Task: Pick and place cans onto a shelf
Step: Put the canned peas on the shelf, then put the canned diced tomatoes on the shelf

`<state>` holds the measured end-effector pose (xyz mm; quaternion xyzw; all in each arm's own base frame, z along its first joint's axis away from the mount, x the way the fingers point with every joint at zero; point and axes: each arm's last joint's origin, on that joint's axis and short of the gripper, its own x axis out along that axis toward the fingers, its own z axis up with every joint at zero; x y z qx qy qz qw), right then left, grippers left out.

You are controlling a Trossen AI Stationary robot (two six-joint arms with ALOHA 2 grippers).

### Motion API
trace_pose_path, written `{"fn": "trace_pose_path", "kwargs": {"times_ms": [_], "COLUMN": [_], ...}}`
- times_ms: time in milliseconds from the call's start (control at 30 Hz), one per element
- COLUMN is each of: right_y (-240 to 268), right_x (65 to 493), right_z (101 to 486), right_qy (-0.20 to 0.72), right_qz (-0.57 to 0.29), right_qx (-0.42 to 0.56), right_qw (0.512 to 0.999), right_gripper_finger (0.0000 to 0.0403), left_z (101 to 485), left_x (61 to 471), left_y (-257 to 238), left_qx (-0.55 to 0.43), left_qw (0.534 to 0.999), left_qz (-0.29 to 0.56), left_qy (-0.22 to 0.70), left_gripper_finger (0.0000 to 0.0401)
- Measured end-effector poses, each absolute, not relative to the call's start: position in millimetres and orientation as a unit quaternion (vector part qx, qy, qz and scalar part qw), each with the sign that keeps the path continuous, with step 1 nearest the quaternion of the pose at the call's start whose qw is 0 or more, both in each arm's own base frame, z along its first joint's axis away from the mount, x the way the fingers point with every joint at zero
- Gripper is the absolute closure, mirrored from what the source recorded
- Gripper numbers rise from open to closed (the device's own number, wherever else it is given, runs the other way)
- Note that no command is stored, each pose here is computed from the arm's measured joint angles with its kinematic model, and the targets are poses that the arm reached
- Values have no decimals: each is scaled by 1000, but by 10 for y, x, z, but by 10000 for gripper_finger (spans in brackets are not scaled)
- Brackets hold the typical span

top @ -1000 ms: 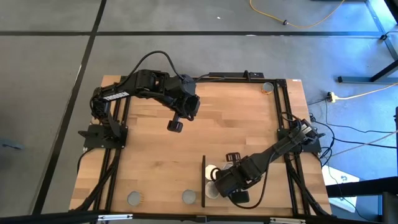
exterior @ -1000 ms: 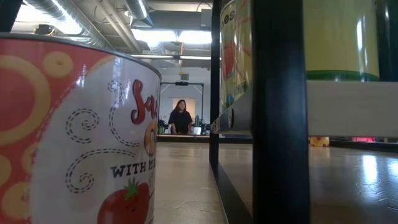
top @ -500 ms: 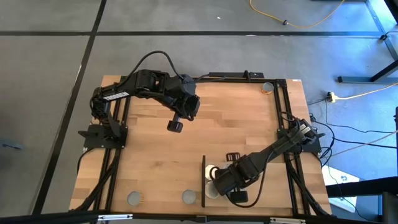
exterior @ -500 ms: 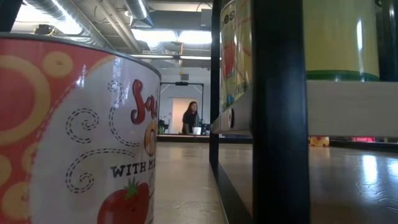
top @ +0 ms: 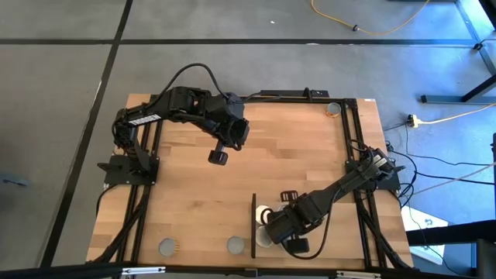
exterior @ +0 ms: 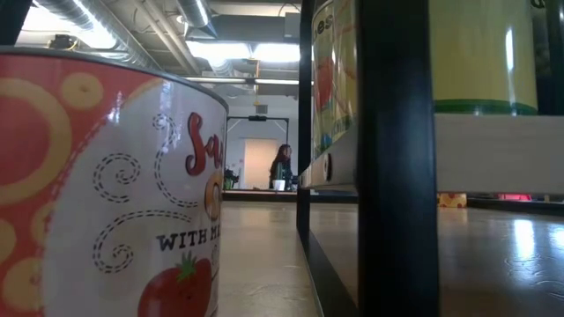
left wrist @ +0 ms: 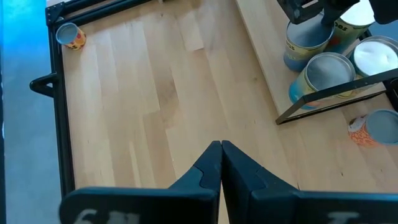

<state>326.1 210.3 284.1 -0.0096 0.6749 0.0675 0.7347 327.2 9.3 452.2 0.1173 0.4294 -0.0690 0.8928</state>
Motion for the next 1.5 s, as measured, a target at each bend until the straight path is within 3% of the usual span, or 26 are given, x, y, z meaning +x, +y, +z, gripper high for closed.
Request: {"fn": "trace_pose_path", "kwargs": {"times_ms": [867, 1100, 1233, 1500], "right_y": [2120, 2071, 2016, 1895], "right_x": [3245, 3172, 3124, 3049], "right_z": [2846, 3048, 3328, 4061], "right_qy": [688, 697, 681, 541], "right_qz": [94, 92, 69, 48], "right_qx": [13, -2, -23, -36], "right_qw": [719, 711, 729, 839], "right_gripper_finger": [375, 375, 375, 375], "left_z": [4522, 4522, 4512, 4488], "left_x": [3272, 3271, 3258, 3164], "left_y": [93, 94, 94, 77], "left_qx": [118, 119, 127, 111], "left_qw": [893, 892, 887, 872], "left_qz": [-69, -70, -75, -102], "left_qy": [429, 430, 437, 466], "left_gripper_finger": [400, 400, 400, 400]}}
